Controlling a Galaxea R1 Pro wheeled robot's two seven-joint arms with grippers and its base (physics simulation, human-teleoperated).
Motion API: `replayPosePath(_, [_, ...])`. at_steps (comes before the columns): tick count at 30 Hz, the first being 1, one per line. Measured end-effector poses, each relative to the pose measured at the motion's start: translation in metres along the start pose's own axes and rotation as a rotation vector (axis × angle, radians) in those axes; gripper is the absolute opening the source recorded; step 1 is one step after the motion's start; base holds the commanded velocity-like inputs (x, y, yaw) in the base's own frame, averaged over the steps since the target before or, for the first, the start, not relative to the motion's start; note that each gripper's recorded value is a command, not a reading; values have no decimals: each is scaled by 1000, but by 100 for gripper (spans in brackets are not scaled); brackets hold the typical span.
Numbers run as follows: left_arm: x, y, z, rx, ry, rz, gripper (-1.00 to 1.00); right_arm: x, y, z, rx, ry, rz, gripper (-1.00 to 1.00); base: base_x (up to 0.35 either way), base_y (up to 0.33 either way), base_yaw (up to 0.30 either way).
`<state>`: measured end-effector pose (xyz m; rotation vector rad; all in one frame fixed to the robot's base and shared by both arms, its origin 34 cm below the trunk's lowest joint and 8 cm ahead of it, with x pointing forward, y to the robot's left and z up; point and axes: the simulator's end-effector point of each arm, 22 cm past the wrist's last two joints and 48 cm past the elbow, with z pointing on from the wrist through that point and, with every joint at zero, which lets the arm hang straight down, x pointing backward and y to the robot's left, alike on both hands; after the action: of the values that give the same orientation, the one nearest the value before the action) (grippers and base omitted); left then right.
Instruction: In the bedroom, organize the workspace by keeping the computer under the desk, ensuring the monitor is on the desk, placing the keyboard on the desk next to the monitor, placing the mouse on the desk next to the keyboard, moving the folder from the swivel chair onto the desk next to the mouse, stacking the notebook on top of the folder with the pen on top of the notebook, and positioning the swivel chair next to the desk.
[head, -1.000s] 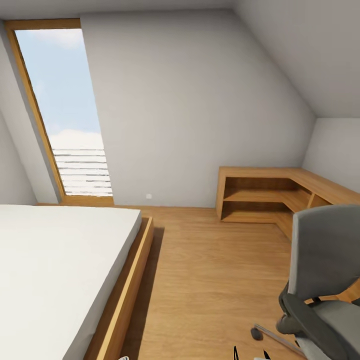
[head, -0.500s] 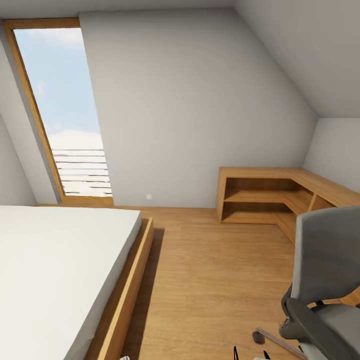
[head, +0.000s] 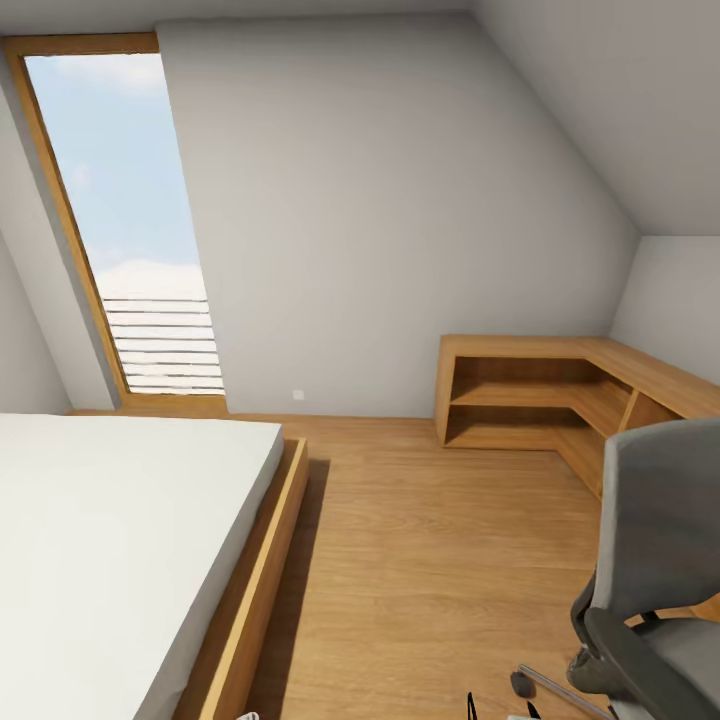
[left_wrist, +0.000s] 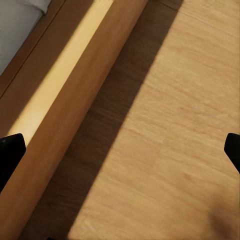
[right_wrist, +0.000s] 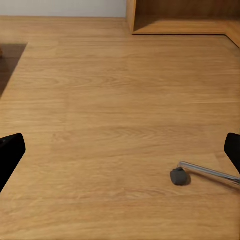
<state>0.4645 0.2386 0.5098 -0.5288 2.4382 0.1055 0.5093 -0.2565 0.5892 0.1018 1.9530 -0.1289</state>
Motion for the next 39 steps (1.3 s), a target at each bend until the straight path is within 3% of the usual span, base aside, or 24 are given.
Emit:
replayPosePath(8, [-1, 1, 0, -1, -2, 0, 100, 0, 0, 0, 0, 0, -1, 100, 97, 0, 0])
replayPosePath(39, [0, 0, 0, -1, -1, 0, 100, 0, 0, 0, 0, -1, 0, 100, 329, 0, 0])
